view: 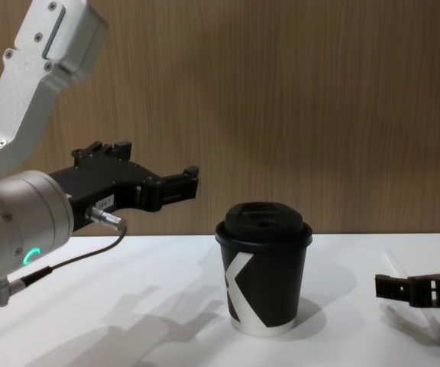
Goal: Pick up the straw with one hand, pass it to the other hand, and insert it into the cup.
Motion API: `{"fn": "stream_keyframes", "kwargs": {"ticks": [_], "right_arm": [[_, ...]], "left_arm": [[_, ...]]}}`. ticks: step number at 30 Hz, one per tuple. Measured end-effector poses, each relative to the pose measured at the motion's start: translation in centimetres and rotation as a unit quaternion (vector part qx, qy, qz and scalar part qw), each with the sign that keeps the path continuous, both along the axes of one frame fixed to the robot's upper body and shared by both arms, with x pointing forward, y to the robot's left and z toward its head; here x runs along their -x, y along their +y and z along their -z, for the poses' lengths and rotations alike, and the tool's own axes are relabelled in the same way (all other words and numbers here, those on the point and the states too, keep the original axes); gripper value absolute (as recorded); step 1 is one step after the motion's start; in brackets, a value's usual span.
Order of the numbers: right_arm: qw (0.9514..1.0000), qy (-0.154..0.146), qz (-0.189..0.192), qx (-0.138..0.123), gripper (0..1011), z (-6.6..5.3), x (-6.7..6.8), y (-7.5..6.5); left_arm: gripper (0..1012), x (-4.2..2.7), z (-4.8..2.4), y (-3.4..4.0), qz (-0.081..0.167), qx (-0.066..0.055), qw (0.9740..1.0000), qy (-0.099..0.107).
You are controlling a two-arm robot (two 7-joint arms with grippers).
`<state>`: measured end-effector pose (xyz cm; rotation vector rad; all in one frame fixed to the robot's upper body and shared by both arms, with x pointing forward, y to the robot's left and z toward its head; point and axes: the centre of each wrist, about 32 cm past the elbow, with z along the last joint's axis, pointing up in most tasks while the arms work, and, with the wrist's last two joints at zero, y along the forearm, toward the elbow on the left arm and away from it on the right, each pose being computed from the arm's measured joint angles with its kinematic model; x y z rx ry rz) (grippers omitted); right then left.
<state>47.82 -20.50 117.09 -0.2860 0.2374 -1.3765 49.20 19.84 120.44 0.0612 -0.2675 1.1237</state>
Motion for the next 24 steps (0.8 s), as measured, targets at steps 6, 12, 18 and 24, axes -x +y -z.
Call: {"fn": "stream_keyframes", "kwargs": {"ticks": [6,12,18,24], "right_arm": [[1.0,0.006,-0.001,0.0,1001,-0.2,0.02,0.0],[0.9999,0.012,-0.004,0.001,1001,-0.32,0.07,-0.02],[0.9998,0.018,-0.006,0.002,1001,-0.35,0.15,-0.03],[0.9997,0.023,-0.007,0.002,1001,-0.36,0.22,0.01]], "left_arm": [[1003,0.0,0.0,0.0,0.0,0.0,1.0,0.0],[1003,0.0,0.0,0.0,0.0,0.0,1.0,0.0],[1003,0.0,0.0,0.0,0.0,0.0,1.0,0.0],[1003,0.0,0.0,0.0,0.0,0.0,1.0,0.0]]}}
